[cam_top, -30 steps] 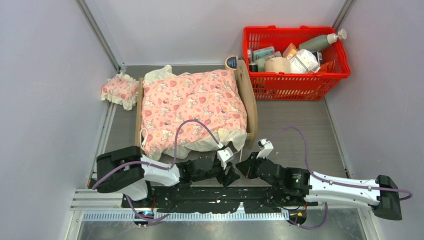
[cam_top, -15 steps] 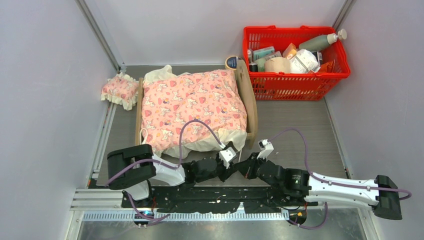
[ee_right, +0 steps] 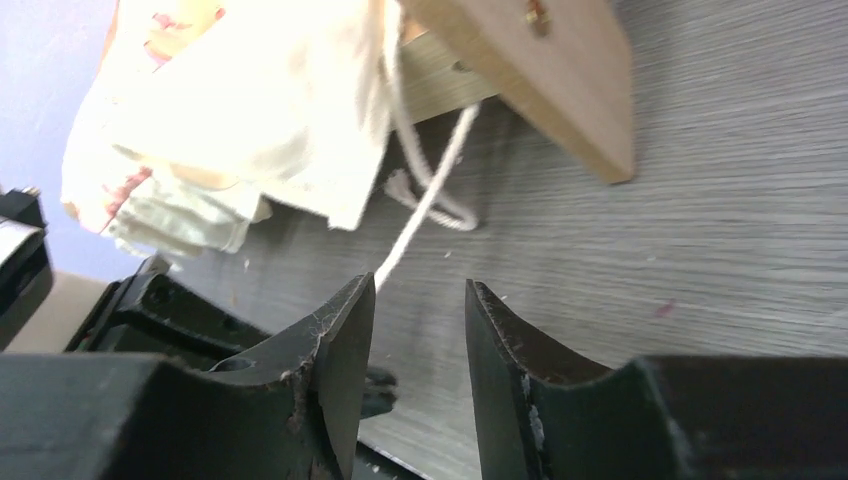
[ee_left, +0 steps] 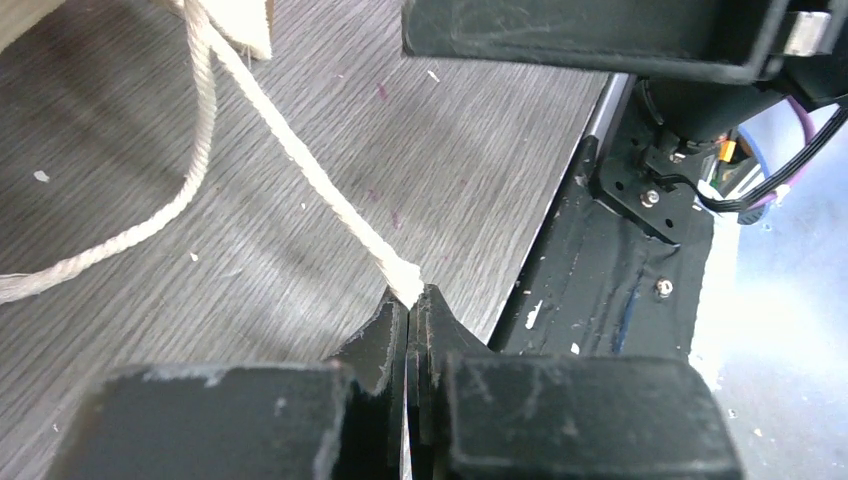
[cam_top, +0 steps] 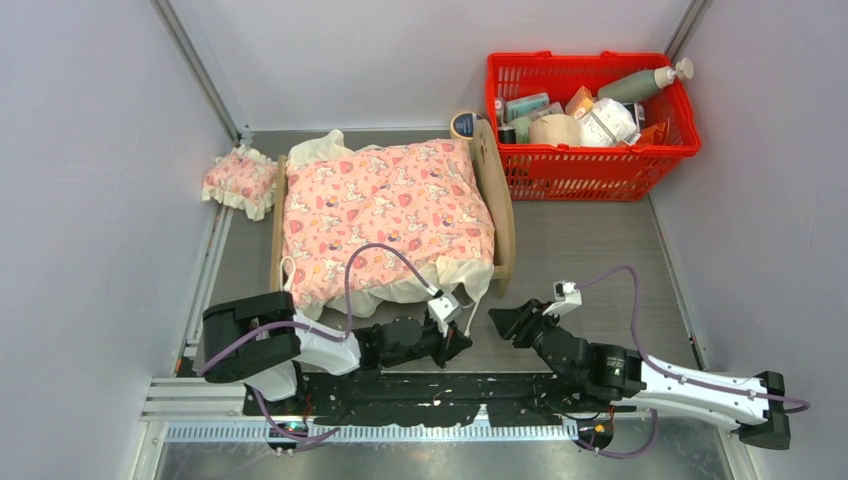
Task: Set up the pet bed
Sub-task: Cross the ropes on the bed frame.
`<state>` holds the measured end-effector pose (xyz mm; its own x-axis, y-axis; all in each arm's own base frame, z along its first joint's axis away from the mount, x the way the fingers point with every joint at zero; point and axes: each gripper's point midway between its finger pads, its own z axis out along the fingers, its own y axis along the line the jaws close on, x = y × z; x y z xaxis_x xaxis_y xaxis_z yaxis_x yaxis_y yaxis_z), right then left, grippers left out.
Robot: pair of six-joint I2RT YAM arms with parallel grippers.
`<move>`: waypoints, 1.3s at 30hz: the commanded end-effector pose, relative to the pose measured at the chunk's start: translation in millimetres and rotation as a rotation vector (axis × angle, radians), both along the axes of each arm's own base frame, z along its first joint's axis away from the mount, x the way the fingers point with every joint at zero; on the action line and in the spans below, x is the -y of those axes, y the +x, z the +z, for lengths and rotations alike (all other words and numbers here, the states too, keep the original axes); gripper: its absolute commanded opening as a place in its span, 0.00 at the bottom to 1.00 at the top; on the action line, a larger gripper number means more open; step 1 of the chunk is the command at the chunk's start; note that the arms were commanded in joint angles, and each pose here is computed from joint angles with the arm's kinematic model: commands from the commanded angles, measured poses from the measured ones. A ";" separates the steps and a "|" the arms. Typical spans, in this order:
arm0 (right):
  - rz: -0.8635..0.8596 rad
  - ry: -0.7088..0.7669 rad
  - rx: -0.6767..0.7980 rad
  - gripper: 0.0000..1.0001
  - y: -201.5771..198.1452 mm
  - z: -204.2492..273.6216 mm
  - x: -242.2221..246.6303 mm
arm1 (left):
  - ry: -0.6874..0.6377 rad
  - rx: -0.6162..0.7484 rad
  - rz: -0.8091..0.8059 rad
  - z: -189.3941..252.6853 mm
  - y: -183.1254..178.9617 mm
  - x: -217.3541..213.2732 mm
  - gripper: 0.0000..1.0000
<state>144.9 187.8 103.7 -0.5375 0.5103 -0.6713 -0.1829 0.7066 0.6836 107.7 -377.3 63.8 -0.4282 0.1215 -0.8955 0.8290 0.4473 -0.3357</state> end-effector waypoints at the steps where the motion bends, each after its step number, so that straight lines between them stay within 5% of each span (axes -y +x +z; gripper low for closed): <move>1: -0.158 -0.069 0.045 0.45 16.3 -8.3 32.1 | -0.129 -0.030 -0.007 28.5 -5.8 7.7 0.00; 13: 0.028 -0.231 0.198 0.50 20.0 -38.9 -14.4 | -0.197 -0.036 0.043 52.0 -2.9 2.2 0.00; 31: -0.125 -0.271 0.282 0.55 55.5 -29.2 -51.6 | -0.171 -0.027 0.078 52.3 2.1 -3.4 0.00; 34: -0.147 -0.295 0.270 0.39 56.8 -35.6 -48.0 | -0.165 -0.024 0.084 50.9 3.2 -3.3 0.00; 35: -0.157 -0.295 0.263 0.23 56.4 -38.0 -43.2 | -0.155 -0.024 0.091 48.5 4.6 -3.6 0.00; 37: -0.178 -0.267 0.234 0.07 54.2 -38.3 -35.2 | -0.120 -0.036 0.147 38.0 12.0 -8.3 0.00; 39: -0.206 -0.375 0.117 0.05 46.2 -60.7 -13.6 | -0.101 -0.041 0.171 29.9 15.1 -10.9 0.00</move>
